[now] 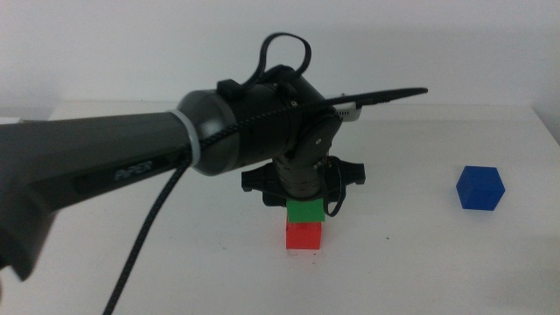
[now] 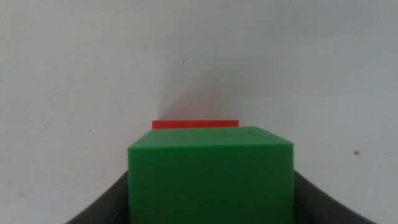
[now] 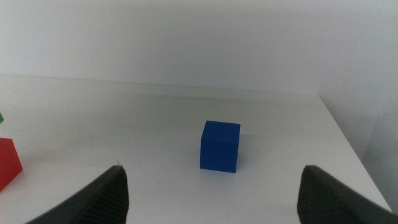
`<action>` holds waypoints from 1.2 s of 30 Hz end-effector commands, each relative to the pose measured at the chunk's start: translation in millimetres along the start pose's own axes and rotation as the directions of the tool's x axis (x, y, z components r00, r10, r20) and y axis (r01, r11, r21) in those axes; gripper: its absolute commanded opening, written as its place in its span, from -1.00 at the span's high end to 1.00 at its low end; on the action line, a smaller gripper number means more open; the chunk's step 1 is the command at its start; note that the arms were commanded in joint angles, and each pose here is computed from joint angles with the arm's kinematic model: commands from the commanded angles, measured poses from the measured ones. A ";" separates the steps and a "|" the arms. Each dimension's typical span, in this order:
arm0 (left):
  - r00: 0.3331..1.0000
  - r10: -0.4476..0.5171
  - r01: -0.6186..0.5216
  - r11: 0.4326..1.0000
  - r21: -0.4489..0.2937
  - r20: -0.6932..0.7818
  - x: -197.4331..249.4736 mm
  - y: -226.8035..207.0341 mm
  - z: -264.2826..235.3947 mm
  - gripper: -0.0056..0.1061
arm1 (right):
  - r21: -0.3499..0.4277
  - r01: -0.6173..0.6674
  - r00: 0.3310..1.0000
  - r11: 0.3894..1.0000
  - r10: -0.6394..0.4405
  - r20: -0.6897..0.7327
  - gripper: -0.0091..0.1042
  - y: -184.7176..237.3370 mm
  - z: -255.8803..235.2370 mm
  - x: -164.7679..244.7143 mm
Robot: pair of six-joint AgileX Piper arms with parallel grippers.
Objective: Stack red cubes first, then green, then blue cubes in a specific spot.
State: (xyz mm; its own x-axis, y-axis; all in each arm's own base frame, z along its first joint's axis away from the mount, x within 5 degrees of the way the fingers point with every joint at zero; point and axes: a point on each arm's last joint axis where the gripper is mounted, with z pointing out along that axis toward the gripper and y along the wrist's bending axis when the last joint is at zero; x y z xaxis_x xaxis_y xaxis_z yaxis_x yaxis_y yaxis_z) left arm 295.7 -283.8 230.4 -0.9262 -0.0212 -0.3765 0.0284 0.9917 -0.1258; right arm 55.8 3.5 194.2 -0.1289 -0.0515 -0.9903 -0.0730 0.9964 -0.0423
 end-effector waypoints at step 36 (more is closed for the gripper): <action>0.900 0.411 -0.418 0.908 0.027 0.145 -22.6 4.0 -92.4 -0.78 | 0.007 0.011 1.000 1.000 -0.011 0.010 -0.60 -0.4 -0.1 0.1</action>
State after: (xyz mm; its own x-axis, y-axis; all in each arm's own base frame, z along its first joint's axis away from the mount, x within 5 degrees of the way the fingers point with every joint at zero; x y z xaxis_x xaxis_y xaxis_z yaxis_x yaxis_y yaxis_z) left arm 293.8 -279.2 277.1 -0.8427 0.2860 -0.4561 0.3246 0.9458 -0.0066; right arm 55.8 3.5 194.2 -0.1289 -0.0515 -0.9903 -0.0730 0.9964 -0.0423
